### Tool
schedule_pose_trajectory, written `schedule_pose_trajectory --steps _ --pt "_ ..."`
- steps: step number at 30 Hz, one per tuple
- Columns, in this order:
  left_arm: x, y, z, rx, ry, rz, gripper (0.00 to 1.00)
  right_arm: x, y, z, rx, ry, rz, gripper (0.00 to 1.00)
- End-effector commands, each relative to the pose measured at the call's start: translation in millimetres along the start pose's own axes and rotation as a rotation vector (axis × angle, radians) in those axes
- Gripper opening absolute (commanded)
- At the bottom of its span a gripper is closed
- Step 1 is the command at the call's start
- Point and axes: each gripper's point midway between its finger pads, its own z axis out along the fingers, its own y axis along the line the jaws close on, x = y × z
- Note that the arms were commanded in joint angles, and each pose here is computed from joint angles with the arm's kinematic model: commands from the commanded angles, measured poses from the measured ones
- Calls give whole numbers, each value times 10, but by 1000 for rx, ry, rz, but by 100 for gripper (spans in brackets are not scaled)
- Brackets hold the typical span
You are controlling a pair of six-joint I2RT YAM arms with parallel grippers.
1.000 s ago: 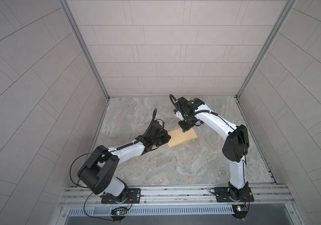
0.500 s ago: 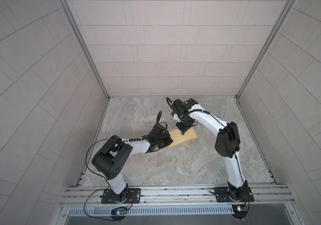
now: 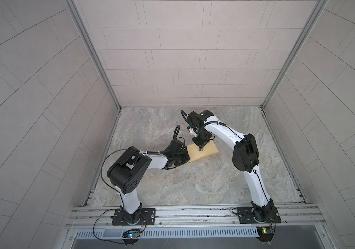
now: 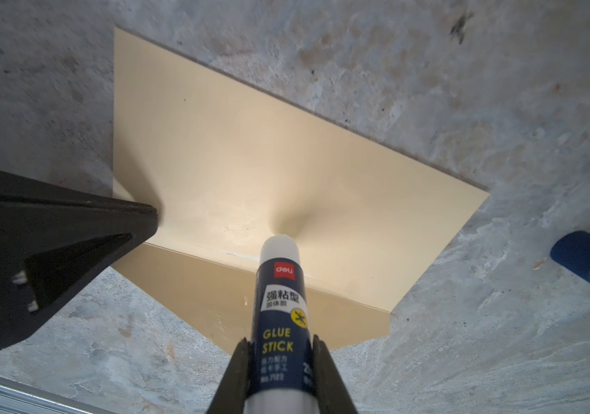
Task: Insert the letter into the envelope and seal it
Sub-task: 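Press the glue stick tip onto the envelope flap while the left gripper pins the envelope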
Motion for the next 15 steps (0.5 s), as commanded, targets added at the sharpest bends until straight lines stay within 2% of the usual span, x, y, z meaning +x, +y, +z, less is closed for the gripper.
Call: schedule_pose_trajectory --steps 1,15 --pt "11 169 5 -52 -11 13 0 33 50 -14 -6 29 -11 0" --pt "34 226 -1 -68 -10 14 0 30 87 166 -14 101 -9 0"
